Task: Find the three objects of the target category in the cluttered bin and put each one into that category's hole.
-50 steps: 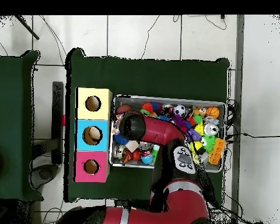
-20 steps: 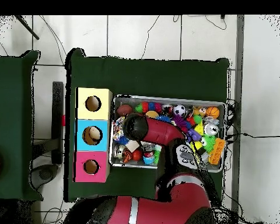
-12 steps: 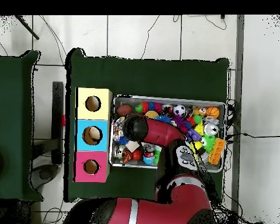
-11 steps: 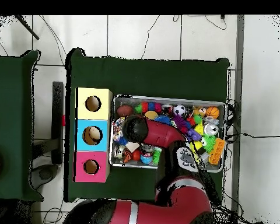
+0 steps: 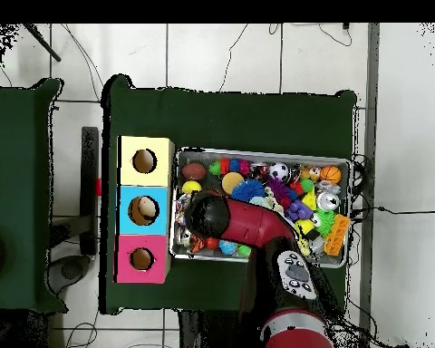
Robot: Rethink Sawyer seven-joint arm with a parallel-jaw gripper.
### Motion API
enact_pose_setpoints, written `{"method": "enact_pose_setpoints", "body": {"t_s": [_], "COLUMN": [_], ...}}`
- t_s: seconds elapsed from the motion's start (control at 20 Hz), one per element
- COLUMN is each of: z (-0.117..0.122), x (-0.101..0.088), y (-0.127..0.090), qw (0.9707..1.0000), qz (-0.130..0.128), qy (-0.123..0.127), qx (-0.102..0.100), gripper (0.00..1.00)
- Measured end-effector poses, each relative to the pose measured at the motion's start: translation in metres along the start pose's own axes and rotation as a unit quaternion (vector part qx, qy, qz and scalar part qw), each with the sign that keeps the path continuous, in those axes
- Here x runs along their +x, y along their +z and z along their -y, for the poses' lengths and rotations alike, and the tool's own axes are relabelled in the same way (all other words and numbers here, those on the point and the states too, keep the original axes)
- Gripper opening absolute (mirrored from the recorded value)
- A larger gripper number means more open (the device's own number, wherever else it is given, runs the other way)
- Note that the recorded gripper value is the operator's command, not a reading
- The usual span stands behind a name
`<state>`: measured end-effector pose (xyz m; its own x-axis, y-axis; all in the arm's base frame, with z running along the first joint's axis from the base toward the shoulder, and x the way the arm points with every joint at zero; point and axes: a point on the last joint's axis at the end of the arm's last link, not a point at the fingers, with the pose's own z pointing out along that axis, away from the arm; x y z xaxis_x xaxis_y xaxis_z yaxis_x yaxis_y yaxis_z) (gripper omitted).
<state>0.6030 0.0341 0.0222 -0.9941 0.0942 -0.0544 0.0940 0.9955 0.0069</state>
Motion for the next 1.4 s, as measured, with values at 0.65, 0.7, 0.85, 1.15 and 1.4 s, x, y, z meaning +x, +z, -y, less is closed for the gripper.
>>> {"method": "enact_pose_setpoints", "body": {"t_s": [0.65,0.7,0.85,1.15,1.4], "z": [-0.004,-0.004,-0.005,-0.004,-0.004], "x": [0.034,0.036,0.038,0.046,0.037], "y": [-0.008,-0.007,-0.003,0.015,0.039], "qw": [0.9993,0.9993,0.9990,0.9982,0.9983], "qz": [-0.037,-0.038,-0.043,-0.059,-0.056], "qy": [0.001,0.001,0.001,0.005,0.004], "qx": [-0.006,-0.006,-0.007,-0.014,-0.014], "gripper": [1.00,1.00,1.00,1.00,1.00]}}
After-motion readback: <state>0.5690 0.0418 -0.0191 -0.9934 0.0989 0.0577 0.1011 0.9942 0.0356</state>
